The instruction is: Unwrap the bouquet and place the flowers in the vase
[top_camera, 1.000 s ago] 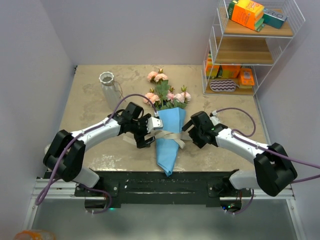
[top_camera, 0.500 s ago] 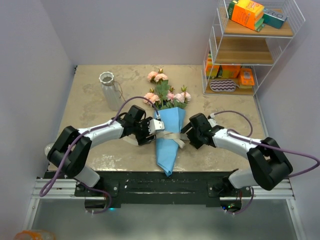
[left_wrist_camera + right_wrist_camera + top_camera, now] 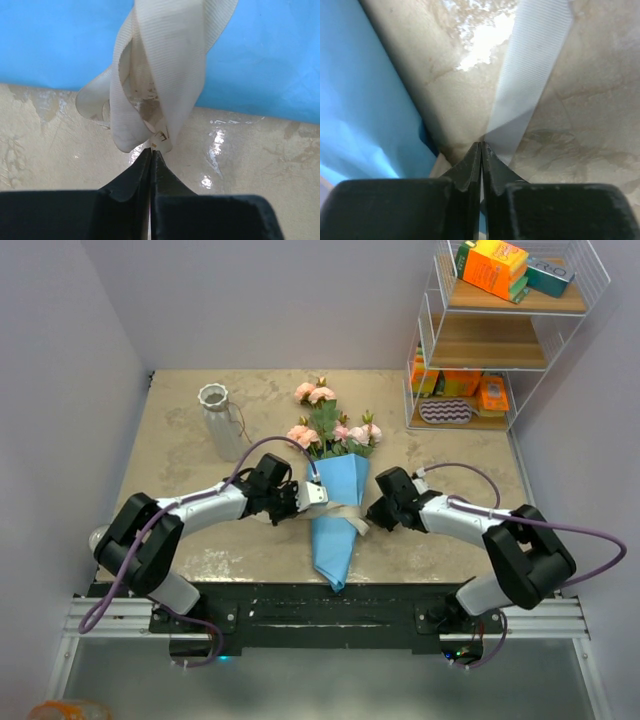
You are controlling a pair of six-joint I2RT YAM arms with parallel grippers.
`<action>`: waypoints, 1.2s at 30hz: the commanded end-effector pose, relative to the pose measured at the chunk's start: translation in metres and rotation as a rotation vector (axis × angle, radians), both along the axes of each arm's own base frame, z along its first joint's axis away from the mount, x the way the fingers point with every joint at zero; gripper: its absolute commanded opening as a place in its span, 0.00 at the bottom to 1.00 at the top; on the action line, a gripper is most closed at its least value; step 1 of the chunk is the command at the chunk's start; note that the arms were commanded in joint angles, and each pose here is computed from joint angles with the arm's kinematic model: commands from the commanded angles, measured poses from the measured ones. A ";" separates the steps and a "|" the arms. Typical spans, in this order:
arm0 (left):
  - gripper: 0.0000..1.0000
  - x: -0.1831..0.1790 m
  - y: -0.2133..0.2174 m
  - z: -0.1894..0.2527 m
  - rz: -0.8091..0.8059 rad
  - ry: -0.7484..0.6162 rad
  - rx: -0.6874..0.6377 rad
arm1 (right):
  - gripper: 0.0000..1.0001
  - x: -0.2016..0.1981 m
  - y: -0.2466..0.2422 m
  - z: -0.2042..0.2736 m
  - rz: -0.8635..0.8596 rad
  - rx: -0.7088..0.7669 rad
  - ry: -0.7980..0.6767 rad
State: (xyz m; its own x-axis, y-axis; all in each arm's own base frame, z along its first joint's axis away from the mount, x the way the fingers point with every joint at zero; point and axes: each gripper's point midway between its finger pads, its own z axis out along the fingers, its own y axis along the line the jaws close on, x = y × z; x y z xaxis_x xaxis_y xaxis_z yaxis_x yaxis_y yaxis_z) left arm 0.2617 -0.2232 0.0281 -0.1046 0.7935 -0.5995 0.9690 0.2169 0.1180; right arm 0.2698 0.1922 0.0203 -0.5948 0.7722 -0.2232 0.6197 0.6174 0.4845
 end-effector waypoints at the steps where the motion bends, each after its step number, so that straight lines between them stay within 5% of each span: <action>1: 0.00 0.013 -0.008 0.029 0.004 -0.076 -0.038 | 0.00 -0.003 -0.004 0.002 -0.043 0.027 -0.014; 12: 0.00 0.011 -0.007 0.071 0.036 -0.114 -0.084 | 0.00 0.003 -0.051 0.081 -0.130 -0.037 -0.275; 16: 0.00 0.009 0.001 0.069 0.055 -0.120 -0.065 | 0.00 0.007 -0.072 0.104 -0.066 -0.169 -0.361; 19: 0.00 0.008 0.002 0.069 0.062 -0.119 -0.068 | 0.30 -0.001 -0.087 0.104 -0.014 -0.288 -0.325; 20: 0.00 0.008 0.002 0.068 0.064 -0.114 -0.067 | 0.49 -0.008 -0.089 0.098 0.015 -0.309 -0.298; 23: 0.00 0.010 -0.001 0.066 0.069 -0.104 -0.066 | 0.64 -0.027 -0.088 0.079 0.057 -0.311 -0.253; 36: 0.00 0.015 -0.005 0.067 0.078 -0.087 -0.070 | 0.64 -0.054 -0.055 0.022 0.214 -0.459 -0.193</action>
